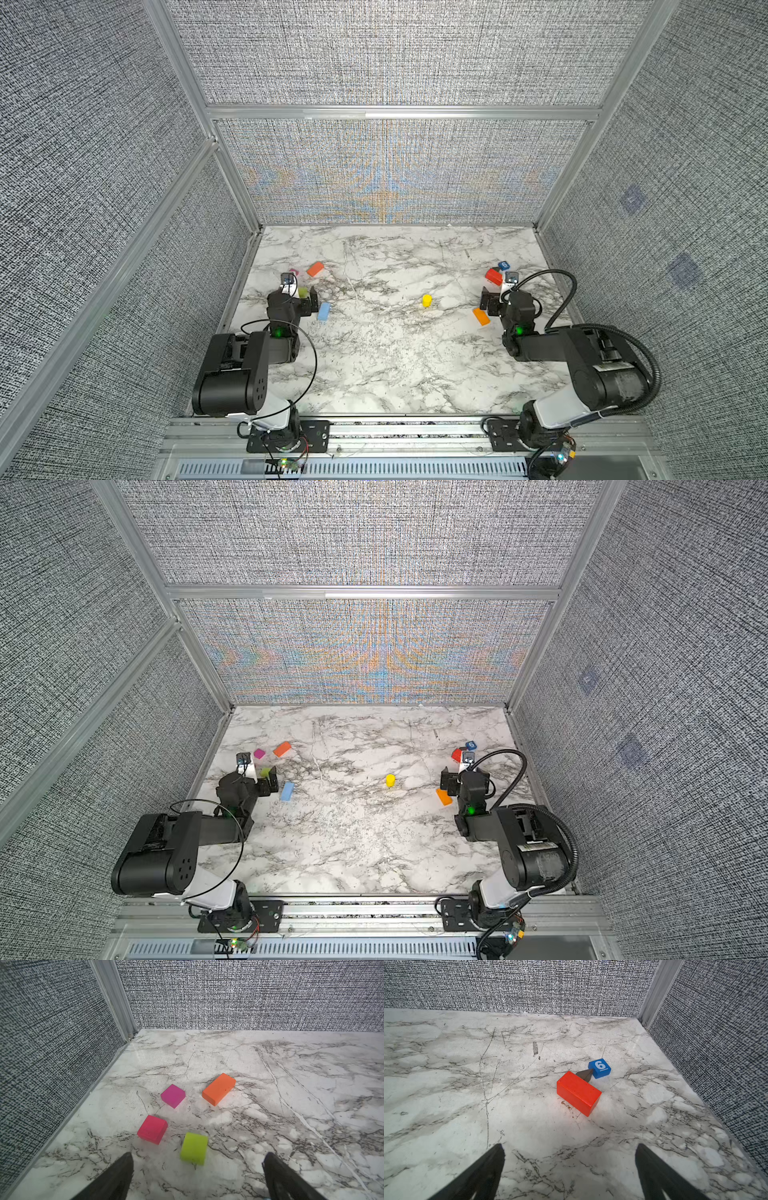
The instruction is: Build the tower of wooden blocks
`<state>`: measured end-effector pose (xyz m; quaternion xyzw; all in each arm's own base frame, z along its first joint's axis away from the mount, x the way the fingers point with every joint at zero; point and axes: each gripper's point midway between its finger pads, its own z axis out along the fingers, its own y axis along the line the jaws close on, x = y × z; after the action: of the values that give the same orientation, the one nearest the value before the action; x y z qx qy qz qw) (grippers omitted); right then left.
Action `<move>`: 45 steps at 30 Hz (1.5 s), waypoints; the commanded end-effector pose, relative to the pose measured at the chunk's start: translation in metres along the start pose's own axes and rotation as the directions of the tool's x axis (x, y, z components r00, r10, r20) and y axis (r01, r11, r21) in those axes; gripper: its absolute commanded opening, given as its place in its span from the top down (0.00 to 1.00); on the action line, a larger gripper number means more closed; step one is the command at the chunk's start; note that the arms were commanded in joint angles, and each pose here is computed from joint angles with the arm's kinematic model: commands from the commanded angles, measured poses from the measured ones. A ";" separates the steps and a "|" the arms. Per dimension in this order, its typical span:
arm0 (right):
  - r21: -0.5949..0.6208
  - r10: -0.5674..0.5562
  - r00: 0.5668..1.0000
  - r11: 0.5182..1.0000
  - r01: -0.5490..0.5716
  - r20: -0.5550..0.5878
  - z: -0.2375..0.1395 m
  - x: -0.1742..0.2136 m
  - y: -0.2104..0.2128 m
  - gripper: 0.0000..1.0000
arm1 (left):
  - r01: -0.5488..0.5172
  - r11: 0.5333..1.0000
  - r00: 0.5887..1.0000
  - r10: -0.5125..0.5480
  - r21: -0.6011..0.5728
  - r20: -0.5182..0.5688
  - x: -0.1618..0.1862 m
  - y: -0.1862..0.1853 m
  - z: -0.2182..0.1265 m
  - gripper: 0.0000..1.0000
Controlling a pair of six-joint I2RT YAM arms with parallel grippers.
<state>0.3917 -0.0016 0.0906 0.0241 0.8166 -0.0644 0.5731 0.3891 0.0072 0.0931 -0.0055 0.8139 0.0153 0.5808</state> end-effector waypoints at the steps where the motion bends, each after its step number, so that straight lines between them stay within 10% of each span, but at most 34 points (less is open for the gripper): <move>1: 0.005 -0.006 1.000 1.000 0.006 0.006 0.000 -0.002 -0.001 0.01 | 0.000 1.000 1.000 0.000 0.005 0.030 -0.008 -0.001 0.000 0.01; 45: -0.020 0.020 1.000 1.000 -0.020 -0.007 0.002 0.000 -0.003 0.01 | 0.007 1.000 1.000 -0.008 0.002 0.014 -0.007 0.000 0.003 0.01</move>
<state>0.3919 -0.0063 0.0885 0.0261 0.8198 -0.0599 0.5689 0.3930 0.0077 0.0960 -0.0063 0.8128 0.0154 0.5823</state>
